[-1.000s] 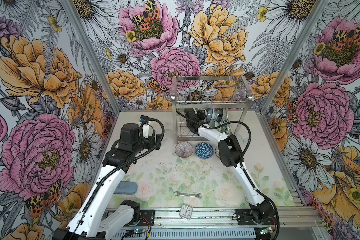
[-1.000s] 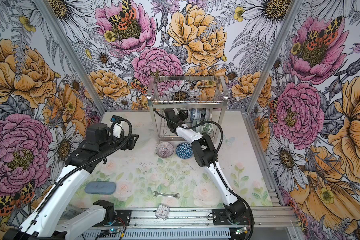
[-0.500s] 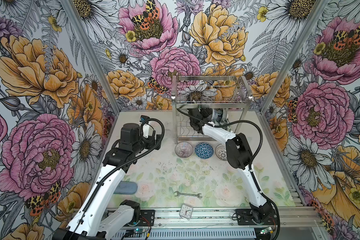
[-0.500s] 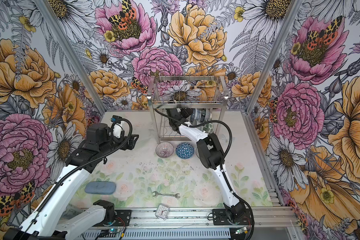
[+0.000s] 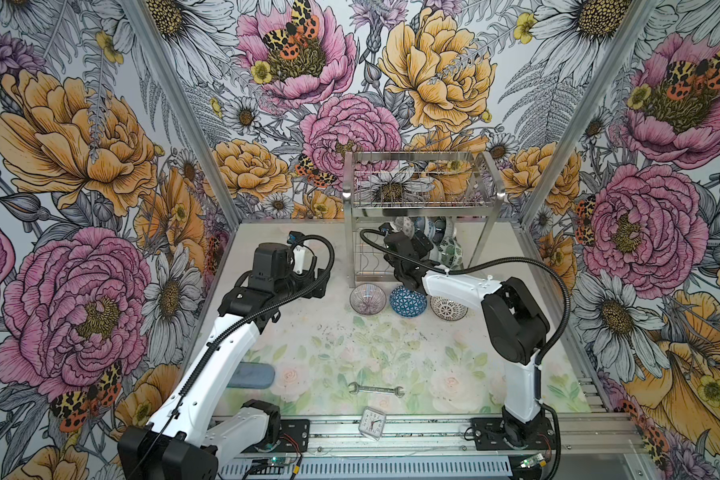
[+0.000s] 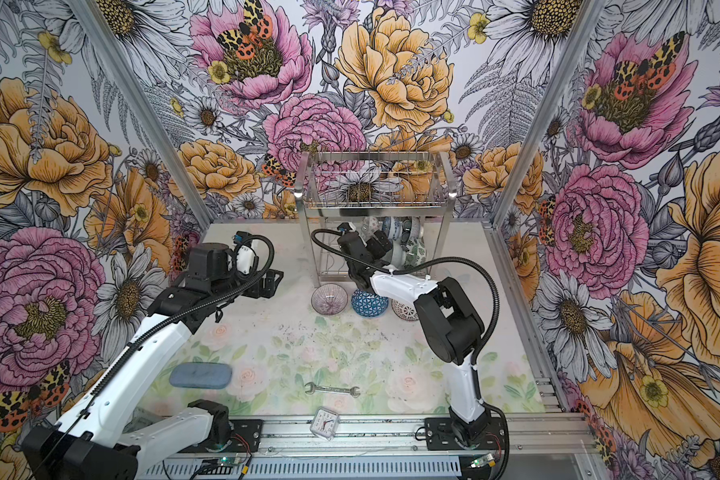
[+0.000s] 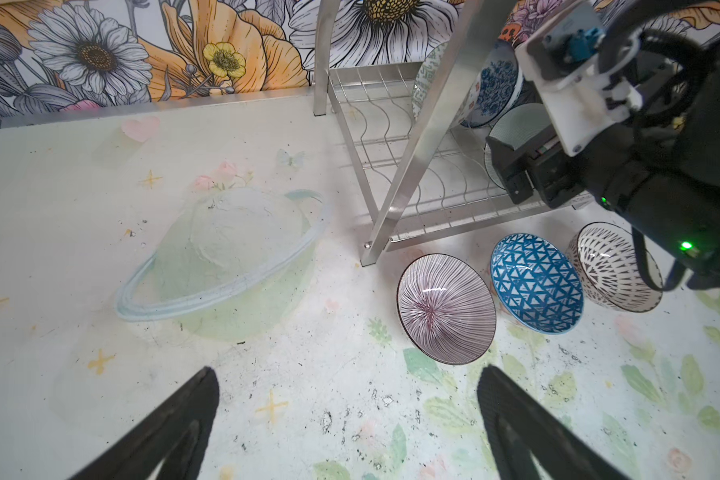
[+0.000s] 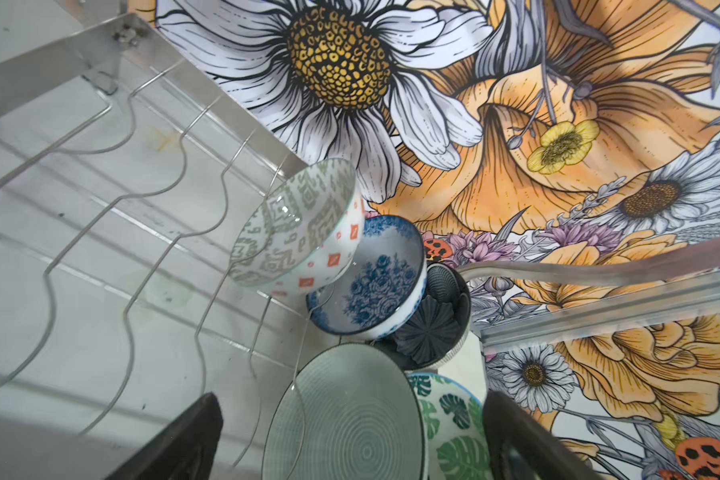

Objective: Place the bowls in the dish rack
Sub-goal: 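Open and withdraw the right gripper while the left gripper moves toward the purple striped bowl, then grasp the purple striped bowl's rim with the left gripper and lift it upright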

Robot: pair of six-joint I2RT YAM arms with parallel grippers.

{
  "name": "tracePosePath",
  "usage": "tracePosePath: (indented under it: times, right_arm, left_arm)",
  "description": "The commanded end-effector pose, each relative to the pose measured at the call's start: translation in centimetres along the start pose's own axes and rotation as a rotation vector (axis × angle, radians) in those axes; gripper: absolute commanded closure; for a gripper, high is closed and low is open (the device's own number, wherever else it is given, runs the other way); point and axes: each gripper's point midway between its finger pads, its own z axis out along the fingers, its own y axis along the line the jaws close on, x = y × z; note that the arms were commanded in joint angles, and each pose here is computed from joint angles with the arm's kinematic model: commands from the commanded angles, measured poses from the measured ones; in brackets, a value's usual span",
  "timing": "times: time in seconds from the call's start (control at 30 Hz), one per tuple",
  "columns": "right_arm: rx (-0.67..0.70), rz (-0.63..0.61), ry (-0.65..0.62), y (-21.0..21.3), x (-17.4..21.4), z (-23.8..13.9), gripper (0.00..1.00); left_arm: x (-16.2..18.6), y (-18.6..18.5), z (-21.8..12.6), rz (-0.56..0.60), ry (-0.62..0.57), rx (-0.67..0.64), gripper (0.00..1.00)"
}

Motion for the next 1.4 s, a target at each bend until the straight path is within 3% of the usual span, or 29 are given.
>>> tracePosePath:
  times: [0.0, 0.27, 0.47, 0.77, 0.93, 1.03, 1.37]
  right_arm:
    - [-0.06, 0.083, -0.095, -0.8, -1.5, -2.8, 0.0]
    - [-0.277, 0.273, -0.158, -0.6, 0.8, -8.2, 0.0]
    - [-0.291, 0.374, -0.135, -1.8, 2.3, -9.8, 0.0]
    - [-0.309, 0.455, -0.146, -3.4, 2.6, -10.3, 0.0]
    - [-0.301, 0.46, -0.134, -3.7, 3.0, -10.2, 0.0]
    - [-0.303, 0.462, -0.139, -3.8, 3.0, -10.3, 0.0]
    - [-0.307, 0.464, -0.141, -3.9, 2.9, -10.4, 0.0]
  left_arm:
    - [-1.2, -1.5, 0.2, -0.027, -0.025, 0.046, 0.01]
    - [1.1, -3.8, 3.5, -0.126, 0.023, 0.092, 0.01]
    - [3.9, -4.8, 7.0, -0.215, 0.072, 0.126, 0.02]
    - [7.4, -6.3, 11.1, -0.209, 0.158, 0.123, 0.03]
    - [9.1, -6.4, 13.0, -0.191, 0.214, 0.091, 0.12]
    - [9.7, -6.4, 13.8, -0.193, 0.236, 0.084, 0.23]
    - [10.4, -6.8, 16.2, -0.213, 0.247, 0.103, 0.44]
